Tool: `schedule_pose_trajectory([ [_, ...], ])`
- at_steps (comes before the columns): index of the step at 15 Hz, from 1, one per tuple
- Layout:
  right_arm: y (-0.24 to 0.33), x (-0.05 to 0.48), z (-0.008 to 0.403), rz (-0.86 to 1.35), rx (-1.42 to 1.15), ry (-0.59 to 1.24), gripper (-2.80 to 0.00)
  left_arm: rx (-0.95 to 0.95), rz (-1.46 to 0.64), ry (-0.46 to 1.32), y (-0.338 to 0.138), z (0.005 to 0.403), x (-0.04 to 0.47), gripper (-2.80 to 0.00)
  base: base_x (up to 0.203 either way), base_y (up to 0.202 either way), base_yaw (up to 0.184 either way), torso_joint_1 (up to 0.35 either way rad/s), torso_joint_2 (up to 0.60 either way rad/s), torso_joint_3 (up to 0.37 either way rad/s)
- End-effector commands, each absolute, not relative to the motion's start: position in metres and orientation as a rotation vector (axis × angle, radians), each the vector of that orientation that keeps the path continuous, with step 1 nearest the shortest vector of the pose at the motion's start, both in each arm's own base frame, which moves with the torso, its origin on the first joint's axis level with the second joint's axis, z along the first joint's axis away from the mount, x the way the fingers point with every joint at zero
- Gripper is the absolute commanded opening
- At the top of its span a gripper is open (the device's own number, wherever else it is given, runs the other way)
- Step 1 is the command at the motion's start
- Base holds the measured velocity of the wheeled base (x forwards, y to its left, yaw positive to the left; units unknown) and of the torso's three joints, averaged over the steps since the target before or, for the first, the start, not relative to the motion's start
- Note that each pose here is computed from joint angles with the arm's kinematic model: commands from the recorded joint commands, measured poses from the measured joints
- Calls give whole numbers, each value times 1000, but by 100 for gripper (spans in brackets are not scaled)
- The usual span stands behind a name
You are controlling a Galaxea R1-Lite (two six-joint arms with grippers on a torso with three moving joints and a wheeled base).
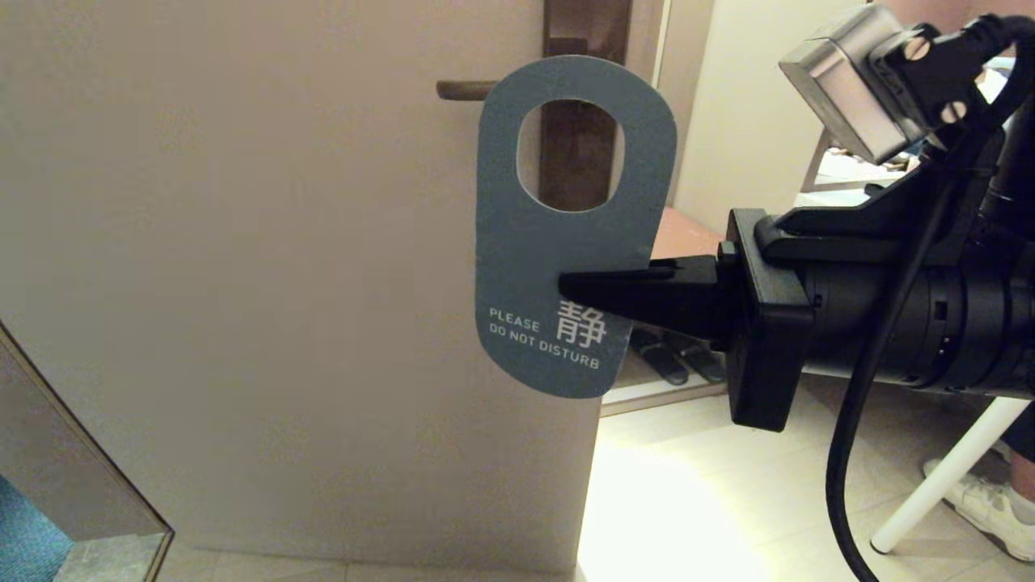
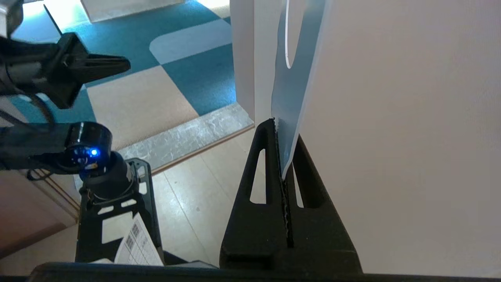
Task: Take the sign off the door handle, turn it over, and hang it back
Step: Hand it to the other hand
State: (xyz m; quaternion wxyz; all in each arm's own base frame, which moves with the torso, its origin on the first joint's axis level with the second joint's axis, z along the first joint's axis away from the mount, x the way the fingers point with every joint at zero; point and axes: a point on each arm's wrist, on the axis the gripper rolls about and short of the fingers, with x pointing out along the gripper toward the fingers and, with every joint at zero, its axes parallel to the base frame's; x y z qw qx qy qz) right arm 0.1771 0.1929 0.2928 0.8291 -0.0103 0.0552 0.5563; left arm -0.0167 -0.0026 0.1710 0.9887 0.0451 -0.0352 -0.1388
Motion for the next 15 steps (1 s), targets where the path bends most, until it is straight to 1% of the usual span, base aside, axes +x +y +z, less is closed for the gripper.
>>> schedule_pose_trajectory([
  [1,194,177,297,1199,-17,102,-280,70,-424,-10,-5,188,0,-280,0,0,0,0,0,0],
  [3,194,176,298,1234,-14,101,-280,18,-601,-2,-8,200,5,-280,0,0,0,0,0,0],
  [6,194,175,298,1279,-13,101,-280,-124,-805,21,-16,214,16,-280,0,0,0,0,0,0],
  [10,195,174,297,1345,-9,105,-280,-169,-876,40,-31,223,34,-280,0,0,0,0,0,0],
  [11,195,174,297,1356,-7,108,-280,-170,-888,41,-35,224,39,0,0,0,0,0,0,0],
  [15,201,179,297,1371,-6,112,-280,-167,-893,43,-49,228,58,0,0,0,0,0,0,0],
])
